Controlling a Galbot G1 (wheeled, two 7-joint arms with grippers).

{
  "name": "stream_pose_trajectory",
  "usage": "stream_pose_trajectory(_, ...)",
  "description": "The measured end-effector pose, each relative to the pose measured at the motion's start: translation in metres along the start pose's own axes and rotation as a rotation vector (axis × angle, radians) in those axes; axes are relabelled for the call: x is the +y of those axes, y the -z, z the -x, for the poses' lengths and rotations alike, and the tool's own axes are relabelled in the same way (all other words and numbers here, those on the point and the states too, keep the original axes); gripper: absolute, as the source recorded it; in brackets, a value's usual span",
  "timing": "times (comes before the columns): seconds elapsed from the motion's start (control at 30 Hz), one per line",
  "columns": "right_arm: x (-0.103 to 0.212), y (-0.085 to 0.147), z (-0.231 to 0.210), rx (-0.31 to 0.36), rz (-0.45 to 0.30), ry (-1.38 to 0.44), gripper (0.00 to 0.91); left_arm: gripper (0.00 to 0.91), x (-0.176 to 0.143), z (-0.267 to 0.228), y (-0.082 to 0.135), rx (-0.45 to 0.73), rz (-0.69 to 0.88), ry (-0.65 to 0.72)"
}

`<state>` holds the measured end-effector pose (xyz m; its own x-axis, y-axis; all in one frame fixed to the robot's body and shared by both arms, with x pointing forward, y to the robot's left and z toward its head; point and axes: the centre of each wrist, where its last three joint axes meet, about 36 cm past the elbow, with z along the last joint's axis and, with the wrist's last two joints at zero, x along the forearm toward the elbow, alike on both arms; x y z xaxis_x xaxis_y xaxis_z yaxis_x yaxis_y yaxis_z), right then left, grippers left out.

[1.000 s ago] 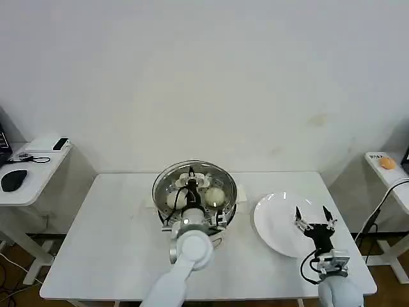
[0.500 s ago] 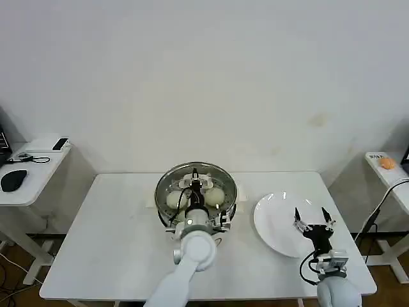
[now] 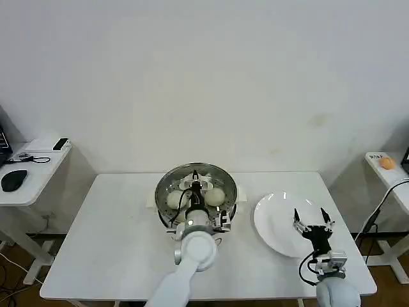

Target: Take steamed baozi put them in steamer then cover it.

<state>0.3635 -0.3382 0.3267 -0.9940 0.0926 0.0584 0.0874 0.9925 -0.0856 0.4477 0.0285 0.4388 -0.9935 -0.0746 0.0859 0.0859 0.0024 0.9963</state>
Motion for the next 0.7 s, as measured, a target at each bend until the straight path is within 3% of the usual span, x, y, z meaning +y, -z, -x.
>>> stream_pose_trajectory(0.17,0.001,-0.001,0.000,0.001,0.002,-0.001,0.907,0.020,-0.001,0.000,-0.003,0.000,0.001,-0.001)
stream_pose_trajectory(0.2,0.001,-0.001,0.000,0.001,0.002,-0.001,0.907,0.161,-0.001,0.000,-0.003,-0.001,-0.001,0.000)
stream_pose_trajectory(0.23,0.001,-0.001,0.000,0.002,0.002,0.000,0.907,0.907,-0.001,0.000,-0.003,-0.002,-0.004,-0.001)
stream_pose_trajectory(0.7,0.003,-0.004,-0.002,0.008,-0.001,0.005,0.907,0.907,0.011,-0.008,-0.009,-0.029,-0.075,0.012)
